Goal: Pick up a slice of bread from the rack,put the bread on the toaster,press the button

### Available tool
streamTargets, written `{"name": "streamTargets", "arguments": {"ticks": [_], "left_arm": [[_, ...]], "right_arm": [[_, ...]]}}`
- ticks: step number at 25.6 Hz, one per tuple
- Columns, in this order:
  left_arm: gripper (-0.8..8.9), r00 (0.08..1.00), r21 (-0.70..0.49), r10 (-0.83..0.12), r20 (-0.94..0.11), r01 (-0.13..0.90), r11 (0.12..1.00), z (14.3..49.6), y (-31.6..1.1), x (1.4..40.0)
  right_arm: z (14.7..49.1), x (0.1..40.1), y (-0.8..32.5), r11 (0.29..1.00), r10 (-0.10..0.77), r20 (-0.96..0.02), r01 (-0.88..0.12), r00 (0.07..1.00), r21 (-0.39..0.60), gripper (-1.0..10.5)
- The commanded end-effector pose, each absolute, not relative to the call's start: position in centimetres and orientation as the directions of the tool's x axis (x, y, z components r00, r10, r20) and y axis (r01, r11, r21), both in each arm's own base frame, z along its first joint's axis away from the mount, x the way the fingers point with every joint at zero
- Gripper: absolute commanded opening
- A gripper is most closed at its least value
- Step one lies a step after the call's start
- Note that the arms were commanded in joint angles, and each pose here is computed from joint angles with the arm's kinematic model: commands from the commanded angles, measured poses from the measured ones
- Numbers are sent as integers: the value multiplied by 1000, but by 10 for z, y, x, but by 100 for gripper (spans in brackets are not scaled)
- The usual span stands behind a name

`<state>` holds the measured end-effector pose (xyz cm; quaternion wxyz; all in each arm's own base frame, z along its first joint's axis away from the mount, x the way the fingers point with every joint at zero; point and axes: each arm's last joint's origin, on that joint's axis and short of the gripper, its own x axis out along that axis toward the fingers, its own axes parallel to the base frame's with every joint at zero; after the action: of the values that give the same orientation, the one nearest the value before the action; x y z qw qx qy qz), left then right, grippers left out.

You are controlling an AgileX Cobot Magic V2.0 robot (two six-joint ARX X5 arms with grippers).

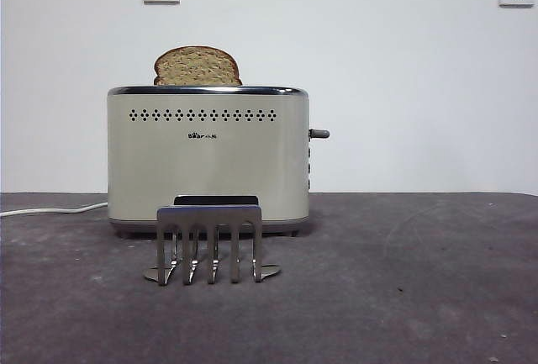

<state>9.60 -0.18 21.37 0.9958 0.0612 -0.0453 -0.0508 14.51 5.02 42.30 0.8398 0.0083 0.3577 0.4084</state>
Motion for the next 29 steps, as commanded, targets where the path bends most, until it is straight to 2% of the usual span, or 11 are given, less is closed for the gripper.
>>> {"name": "streamTargets", "arguments": {"ticks": [1,9,15,19,25,29], "left_arm": [[-1,992,106,-96,83,87,990,199,-1,96],[-1,996,75,-75,41,72,995,169,-1,98],[-1,995,63,-76,-62,79,995,158,-1,97],[-1,980,49,-84,-178,94,994,147,-1,96],[-1,981,-19,-87,-176,85,996,147,-1,96],[-1,981,-22,-82,-174,79,997,148,-1,96]], "right_arm": [[422,146,50,666,691,-597,-681,408,304,1],[422,146,50,666,691,-597,-681,408,304,1],[422,146,50,666,691,-597,-681,409,304,1],[422,146,50,666,691,-597,-681,408,304,1],[422,146,50,666,691,-597,-681,409,304,1],[422,146,50,666,691,-597,-681,409,304,1]]}}
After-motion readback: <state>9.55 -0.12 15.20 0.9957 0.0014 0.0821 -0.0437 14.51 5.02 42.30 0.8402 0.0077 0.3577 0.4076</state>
